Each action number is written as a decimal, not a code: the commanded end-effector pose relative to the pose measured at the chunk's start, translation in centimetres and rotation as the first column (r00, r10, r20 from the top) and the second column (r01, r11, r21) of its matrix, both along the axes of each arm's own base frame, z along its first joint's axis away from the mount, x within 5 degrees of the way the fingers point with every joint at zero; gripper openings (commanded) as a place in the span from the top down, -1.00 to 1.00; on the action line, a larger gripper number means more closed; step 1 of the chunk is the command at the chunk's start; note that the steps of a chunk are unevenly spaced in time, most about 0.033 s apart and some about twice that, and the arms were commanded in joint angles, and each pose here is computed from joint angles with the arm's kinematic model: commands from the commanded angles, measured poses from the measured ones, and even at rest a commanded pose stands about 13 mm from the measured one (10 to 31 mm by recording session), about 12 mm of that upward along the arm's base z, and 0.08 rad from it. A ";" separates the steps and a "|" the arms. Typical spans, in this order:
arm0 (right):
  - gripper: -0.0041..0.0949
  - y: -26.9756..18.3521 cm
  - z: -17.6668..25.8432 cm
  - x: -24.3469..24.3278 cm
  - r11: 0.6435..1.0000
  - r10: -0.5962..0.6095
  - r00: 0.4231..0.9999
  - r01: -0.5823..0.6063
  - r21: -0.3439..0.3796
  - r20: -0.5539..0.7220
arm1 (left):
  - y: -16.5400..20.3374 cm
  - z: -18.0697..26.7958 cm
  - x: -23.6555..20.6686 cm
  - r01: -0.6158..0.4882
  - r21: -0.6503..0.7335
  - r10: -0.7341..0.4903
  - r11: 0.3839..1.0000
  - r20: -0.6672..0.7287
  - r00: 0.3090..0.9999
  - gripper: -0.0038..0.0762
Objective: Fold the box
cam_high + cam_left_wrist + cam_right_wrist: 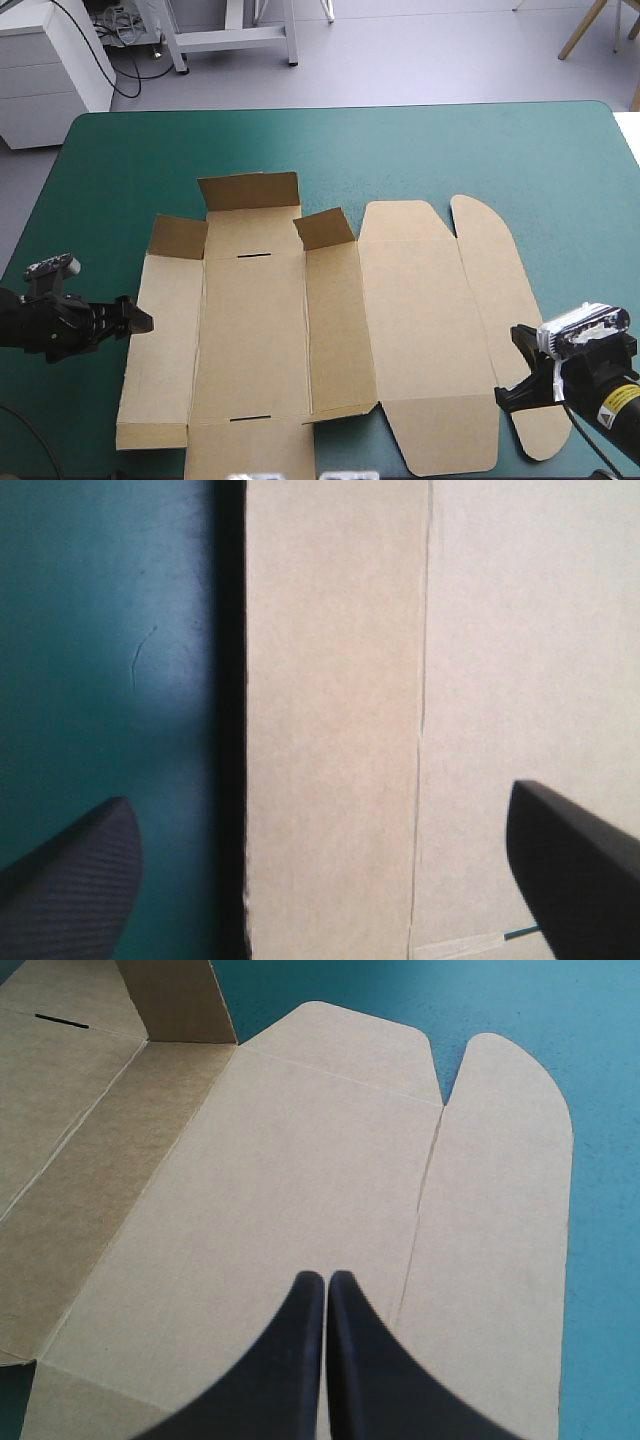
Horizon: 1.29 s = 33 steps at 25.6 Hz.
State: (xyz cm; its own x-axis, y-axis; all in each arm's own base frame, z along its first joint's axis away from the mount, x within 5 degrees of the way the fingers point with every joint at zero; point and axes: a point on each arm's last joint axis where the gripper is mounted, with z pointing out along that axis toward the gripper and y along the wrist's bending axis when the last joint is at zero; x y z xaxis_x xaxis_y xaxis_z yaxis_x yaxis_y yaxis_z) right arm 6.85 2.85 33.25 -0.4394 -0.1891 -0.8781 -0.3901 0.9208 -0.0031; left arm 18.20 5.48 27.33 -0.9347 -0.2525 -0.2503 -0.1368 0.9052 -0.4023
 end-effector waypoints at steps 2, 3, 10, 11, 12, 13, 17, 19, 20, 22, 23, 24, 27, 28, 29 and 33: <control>0.93 0.1 1.3 0.3 1.000 -0.003 0.996 0.001 0.023 0.084 | 0.0 -0.2 0.6 0.021 -0.080 -0.023 0.997 -0.021 1.000 -0.84; 0.93 0.1 1.3 0.3 1.000 -0.003 0.996 0.001 0.023 0.090 | 0.0 -0.4 0.6 0.020 -0.085 -0.023 0.996 -0.030 0.999 -0.84; 0.93 0.1 1.4 0.4 1.000 0.004 0.994 -0.006 0.016 0.107 | -0.9 -3.3 -0.1 -0.002 -0.124 -0.008 0.992 -0.074 0.997 -0.84; 0.93 0.1 1.4 0.4 1.000 0.004 0.994 -0.006 0.017 0.109 | -1.2 -3.6 -0.2 0.007 -0.130 -0.017 0.992 -0.079 0.997 -0.84; 0.93 0.1 1.5 0.4 1.000 0.003 0.994 -0.005 0.014 0.112 | -1.9 -3.8 -0.1 0.052 -0.122 -0.061 0.991 -0.069 0.996 -0.84; 0.93 0.1 1.5 0.4 1.000 0.004 0.993 -0.005 0.014 0.114 | -2.4 -3.8 0.0 0.076 -0.123 -0.084 0.990 -0.067 0.994 -0.84; 0.93 0.1 1.5 0.4 1.000 0.007 0.993 -0.008 0.008 0.117 | -4.5 -3.8 0.7 0.183 -0.102 -0.186 0.978 -0.025 0.982 -0.83; 0.93 0.1 1.5 0.4 1.000 0.010 0.993 -0.010 0.003 0.119 | -4.7 -3.8 1.0 0.176 -0.086 -0.176 0.981 -0.003 0.984 -0.80; 0.93 0.1 1.5 0.4 1.000 0.011 0.993 -0.011 0.001 0.120 | -4.6 -3.8 1.1 0.169 -0.083 -0.169 0.982 0.006 0.986 -0.79; 0.93 0.1 1.5 0.4 1.000 0.012 0.993 -0.012 -0.001 0.121 | -4.6 -3.8 1.3 0.159 -0.083 -0.158 0.984 0.017 0.987 -0.75; 0.93 0.1 1.5 0.4 1.000 0.012 0.993 -0.012 -0.001 0.121 | -4.6 -3.7 1.3 0.152 -0.089 -0.151 0.984 0.017 0.988 -0.72; 0.93 0.1 1.5 0.4 1.000 0.012 0.993 -0.012 -0.001 0.121 | -4.7 -3.7 1.3 0.146 -0.098 -0.145 0.984 0.017 0.989 -0.70; 0.93 0.1 1.5 0.4 1.000 0.014 0.992 -0.014 -0.005 0.122 | -4.9 -3.6 1.4 0.138 -0.126 -0.137 0.982 0.023 0.990 -0.58; 0.93 0.1 1.5 0.4 1.000 0.014 0.992 -0.014 -0.005 0.122 | -4.9 -3.5 1.4 0.138 -0.131 -0.136 0.982 0.023 0.990 -0.53; 0.93 0.1 1.5 0.4 1.000 0.014 0.992 -0.014 -0.005 0.123 | -5.0 -3.5 1.3 0.139 -0.136 -0.137 0.981 0.021 0.990 -0.48; 0.93 0.1 1.5 0.4 1.000 0.015 0.992 -0.014 -0.002 0.129 | -5.1 -3.5 1.3 0.135 -0.153 -0.134 0.979 0.021 0.991 -0.21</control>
